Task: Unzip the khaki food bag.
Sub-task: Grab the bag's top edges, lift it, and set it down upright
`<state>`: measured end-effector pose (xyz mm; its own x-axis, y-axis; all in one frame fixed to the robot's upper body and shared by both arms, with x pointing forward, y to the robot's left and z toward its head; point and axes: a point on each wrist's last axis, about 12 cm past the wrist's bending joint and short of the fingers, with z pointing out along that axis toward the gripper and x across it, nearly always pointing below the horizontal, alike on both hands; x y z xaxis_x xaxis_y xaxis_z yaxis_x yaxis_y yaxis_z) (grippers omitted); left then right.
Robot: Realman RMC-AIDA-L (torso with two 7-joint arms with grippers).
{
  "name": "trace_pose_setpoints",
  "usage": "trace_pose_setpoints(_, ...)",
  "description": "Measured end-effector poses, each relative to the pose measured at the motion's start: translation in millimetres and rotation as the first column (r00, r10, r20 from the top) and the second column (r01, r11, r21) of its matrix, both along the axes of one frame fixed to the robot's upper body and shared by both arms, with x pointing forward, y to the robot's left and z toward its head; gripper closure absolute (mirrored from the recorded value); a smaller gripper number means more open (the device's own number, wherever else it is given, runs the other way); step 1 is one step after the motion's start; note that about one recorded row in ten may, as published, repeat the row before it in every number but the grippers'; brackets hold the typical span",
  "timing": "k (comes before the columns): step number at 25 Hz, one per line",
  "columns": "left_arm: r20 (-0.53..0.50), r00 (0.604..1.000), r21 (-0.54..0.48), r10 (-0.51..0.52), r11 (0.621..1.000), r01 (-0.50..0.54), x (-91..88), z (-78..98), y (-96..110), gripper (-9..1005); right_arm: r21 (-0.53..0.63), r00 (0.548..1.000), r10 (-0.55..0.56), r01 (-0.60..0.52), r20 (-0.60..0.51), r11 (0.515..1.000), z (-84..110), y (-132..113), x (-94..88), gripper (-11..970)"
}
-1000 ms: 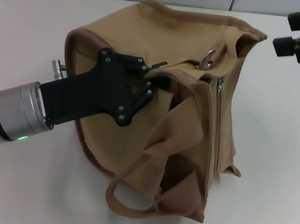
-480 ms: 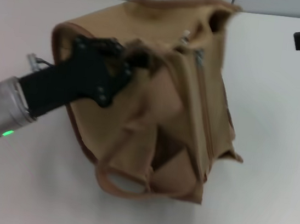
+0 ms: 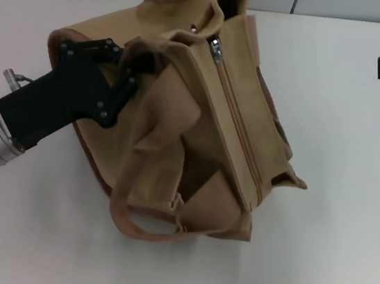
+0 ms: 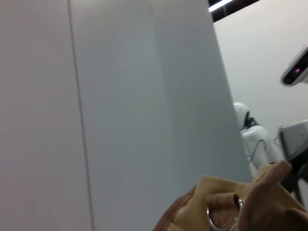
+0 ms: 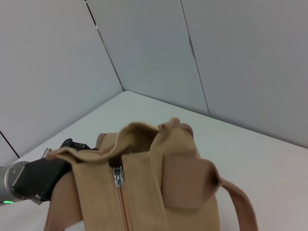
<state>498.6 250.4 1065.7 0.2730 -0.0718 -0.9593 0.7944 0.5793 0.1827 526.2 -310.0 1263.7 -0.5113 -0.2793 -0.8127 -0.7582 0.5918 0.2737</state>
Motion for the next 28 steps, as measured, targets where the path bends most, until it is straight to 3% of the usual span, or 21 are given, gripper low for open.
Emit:
trace_pose_setpoints(5,0.023,0.998,-0.029,-0.057,0.998,0.057,-5.2,4.4,-4,858,0.013,1.0,0.004,-0.004,-0.006,1.0,-3.9,0,2.7,413)
trace_pose_setpoints(11,0.032,0.996,-0.058,-0.083,0.995,0.085,-7.6,8.5,-2,741,0.025,1.0,0.024,-0.023,-0.021,0.999,-10.2,0,4.9,414)
trace_pose_setpoints(17,0.031,0.995,-0.068,-0.099,0.992,0.101,-8.8,9.8,-3,548,0.056,0.998,0.047,-0.044,-0.05,0.997,-22.1,1,8.9,414)
trace_pose_setpoints(28,0.088,0.98,-0.067,-0.18,0.98,0.186,0.2,20.4,-21,564,0.073,0.997,0.06,-0.056,-0.048,0.996,-31.0,2,12.0,415)
